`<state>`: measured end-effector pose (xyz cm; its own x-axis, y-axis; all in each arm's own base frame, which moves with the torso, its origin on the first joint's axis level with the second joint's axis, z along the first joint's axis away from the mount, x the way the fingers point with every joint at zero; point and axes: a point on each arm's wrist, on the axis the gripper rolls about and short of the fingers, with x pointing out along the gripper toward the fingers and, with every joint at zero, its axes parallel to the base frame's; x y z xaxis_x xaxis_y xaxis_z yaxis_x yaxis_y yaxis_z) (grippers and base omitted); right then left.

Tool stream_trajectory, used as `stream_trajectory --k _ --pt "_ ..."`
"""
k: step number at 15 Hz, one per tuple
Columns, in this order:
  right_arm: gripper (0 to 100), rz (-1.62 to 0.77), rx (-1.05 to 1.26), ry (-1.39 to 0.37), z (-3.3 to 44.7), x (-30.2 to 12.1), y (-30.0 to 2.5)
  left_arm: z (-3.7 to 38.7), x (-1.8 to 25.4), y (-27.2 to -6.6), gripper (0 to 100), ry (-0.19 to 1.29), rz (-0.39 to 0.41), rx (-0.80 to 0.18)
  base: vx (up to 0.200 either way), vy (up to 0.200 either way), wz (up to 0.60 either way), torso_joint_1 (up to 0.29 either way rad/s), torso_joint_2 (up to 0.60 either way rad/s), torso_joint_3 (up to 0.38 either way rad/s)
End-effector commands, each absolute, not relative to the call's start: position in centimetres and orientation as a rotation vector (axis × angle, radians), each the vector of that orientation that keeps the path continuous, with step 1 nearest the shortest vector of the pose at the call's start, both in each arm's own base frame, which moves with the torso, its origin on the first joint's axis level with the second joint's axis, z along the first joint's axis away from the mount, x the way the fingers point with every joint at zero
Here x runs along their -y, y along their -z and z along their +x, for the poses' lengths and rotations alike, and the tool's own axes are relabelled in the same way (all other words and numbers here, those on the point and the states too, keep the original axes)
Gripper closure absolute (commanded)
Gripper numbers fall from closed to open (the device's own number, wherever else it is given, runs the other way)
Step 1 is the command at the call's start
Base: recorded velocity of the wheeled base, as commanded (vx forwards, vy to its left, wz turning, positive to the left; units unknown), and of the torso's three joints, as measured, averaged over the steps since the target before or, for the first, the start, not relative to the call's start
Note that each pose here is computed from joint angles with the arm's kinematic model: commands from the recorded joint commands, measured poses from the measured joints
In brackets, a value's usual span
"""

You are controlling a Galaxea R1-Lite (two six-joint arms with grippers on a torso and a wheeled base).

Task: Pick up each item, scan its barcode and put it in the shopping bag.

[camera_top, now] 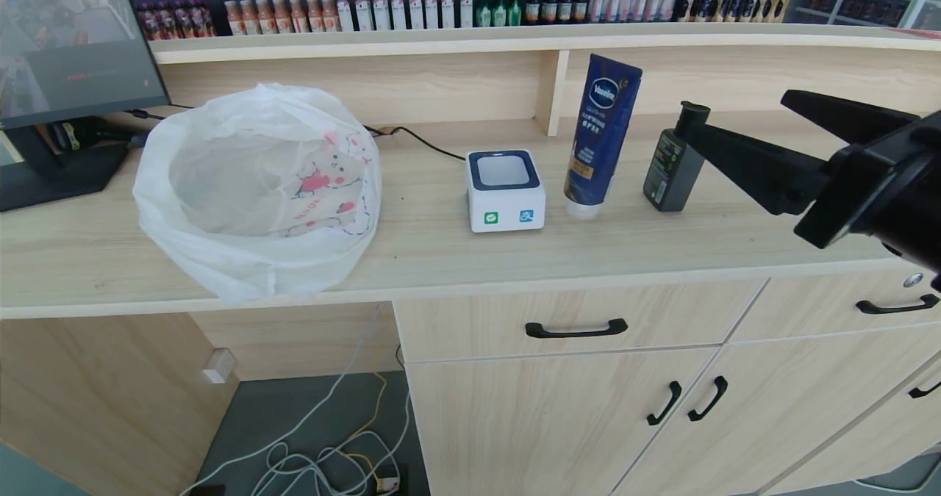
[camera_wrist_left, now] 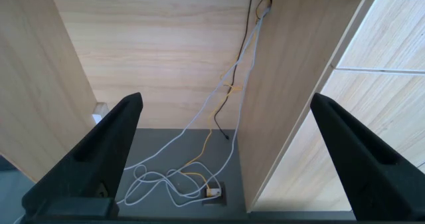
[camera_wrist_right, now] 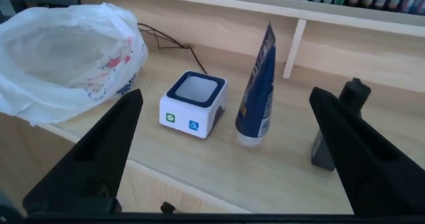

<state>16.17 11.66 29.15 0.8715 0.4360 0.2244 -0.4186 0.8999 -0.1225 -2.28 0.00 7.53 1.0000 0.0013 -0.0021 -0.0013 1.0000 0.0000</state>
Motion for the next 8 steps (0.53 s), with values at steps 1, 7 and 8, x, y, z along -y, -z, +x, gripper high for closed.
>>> stream_trajectory --k 1,7,8 --pt "0 -0.062 0.210 -0.434 18.3 -13.2 -28.7 -2.3 0.0 -7.5 0 -0.002 0.000 -0.002 0.000 0.000 0.00 0.000 0.00 0.000" --pt "0 0.014 0.243 -0.372 22.6 -16.3 -28.1 -2.3 0.0 -7.5 0 -0.002 0.000 -0.002 0.000 0.000 0.00 0.000 0.00 0.000" --pt "0 0.047 0.244 -0.319 23.5 -16.9 -28.2 -2.3 0.0 -7.5 0 -0.002 0.000 -0.002 0.000 0.000 0.00 0.000 0.00 0.000"
